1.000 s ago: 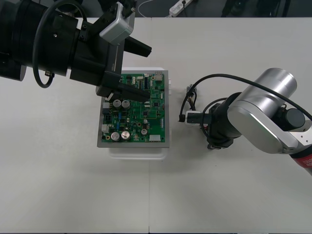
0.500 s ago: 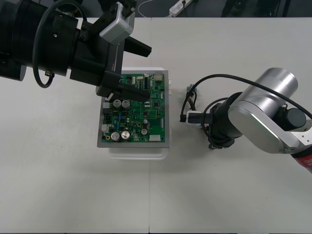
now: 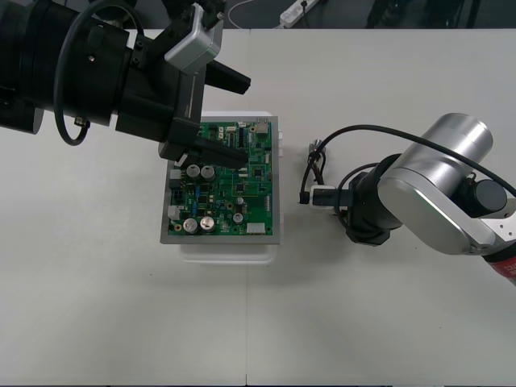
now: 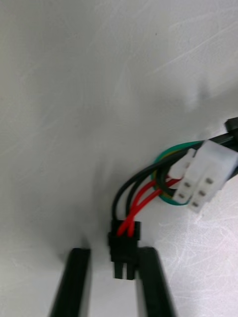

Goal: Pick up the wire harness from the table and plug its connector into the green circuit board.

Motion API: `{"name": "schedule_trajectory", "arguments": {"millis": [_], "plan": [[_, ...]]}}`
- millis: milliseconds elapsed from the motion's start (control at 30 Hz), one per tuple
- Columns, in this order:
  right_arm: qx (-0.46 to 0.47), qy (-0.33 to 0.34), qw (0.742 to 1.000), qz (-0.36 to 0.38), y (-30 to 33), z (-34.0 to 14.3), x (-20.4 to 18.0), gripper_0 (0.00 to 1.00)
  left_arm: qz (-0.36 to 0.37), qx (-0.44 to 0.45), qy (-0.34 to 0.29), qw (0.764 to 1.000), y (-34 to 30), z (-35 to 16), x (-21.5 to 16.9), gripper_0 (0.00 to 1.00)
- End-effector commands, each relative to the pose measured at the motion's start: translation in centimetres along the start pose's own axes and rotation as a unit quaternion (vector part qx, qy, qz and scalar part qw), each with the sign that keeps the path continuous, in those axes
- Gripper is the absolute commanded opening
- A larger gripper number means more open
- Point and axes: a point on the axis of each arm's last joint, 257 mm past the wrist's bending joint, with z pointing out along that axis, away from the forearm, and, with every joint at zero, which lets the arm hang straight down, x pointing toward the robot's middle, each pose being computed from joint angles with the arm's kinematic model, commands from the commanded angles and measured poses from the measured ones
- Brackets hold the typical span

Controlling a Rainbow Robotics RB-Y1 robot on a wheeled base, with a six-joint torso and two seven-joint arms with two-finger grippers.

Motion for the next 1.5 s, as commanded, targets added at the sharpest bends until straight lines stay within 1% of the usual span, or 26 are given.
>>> {"name": "schedule_trajectory", "arguments": {"millis": [33,567,767,933,1233,1500], "plan": [[-0.014,0.045,0.999,0.018,1.3,1.6,3.7,0.0,0.03,-0.014,-0.024,0.999,1.0,0.4,-2.9,1.0],[-0.012,0.041,0.999,0.019,1.1,1.5,3.4,0.0,0.03,-0.014,-0.024,0.999,1.0,0.4,-2.9,1.0],[-0.02,0.017,0.999,0.035,0.5,0.7,3.0,0.0,0.03,-0.014,-0.024,0.999,1.0,0.4,-2.9,1.0],[-0.017,0.011,0.999,0.037,0.0,0.3,2.9,0.0,0.03,-0.014,-0.024,0.999,1.0,0.4,-2.9,1.0],[0.022,-0.019,0.999,0.033,-2.4,-2.7,1.8,0.0,0.03,-0.014,-0.024,0.999,1.0,0.4,-2.9,1.0],[0.016,-0.055,0.997,0.043,-3.1,-4.9,1.3,0.0,0.03,-0.014,-0.024,0.999,1.0,0.4,-2.9,1.0]]}}
